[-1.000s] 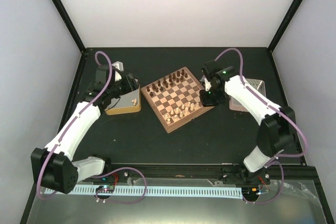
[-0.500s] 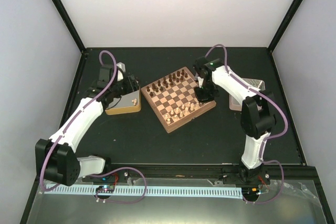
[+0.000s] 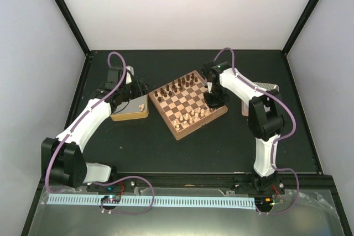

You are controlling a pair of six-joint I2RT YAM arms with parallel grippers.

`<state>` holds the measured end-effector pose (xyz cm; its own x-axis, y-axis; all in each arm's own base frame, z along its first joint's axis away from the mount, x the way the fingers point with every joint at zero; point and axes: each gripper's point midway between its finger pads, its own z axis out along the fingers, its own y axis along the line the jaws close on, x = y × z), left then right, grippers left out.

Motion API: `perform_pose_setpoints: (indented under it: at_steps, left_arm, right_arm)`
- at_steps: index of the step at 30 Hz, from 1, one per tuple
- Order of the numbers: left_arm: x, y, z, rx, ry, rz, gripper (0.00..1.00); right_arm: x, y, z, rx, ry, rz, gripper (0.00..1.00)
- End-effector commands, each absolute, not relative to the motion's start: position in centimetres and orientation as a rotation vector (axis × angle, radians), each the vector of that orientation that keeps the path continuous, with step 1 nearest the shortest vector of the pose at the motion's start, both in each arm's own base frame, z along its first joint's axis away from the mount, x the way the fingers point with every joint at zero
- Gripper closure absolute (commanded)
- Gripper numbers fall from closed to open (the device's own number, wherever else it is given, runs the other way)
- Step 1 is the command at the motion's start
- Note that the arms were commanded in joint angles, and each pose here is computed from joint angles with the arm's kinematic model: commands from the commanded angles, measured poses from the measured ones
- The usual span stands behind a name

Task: Set up the chess pieces on the board
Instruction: Place the chess piece on the chessboard.

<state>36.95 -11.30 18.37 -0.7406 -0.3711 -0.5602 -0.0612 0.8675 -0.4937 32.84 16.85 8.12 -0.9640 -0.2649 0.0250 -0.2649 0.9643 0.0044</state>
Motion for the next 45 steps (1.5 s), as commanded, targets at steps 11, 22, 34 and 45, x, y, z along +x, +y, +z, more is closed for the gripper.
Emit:
perform_pose_setpoints:
  at_steps: [11,22,34,45]
  left_arm:
    - [38.4,-11.8,20.2,-0.298,2.302,-0.639,0.28]
    - [38.2,-11.8,20.2,-0.294,2.301,-0.638,0.28]
    - [38.1,-11.5,20.4,-0.294,2.297,-0.626,0.28]
    - [38.4,-10.1,20.4,-0.317,2.297,-0.563,0.27]
  right_arm:
    - [34.1,16.9,7.2,0.426,-3.086,0.011,0.81]
    - [33.9,16.9,6.9,0.42,-3.076,0.007,0.79]
    - [34.8,17.4,6.4,0.421,-3.102,-0.016,0.9]
    - [35.2,17.9,6.6,0.407,-3.138,-0.059,0.89]
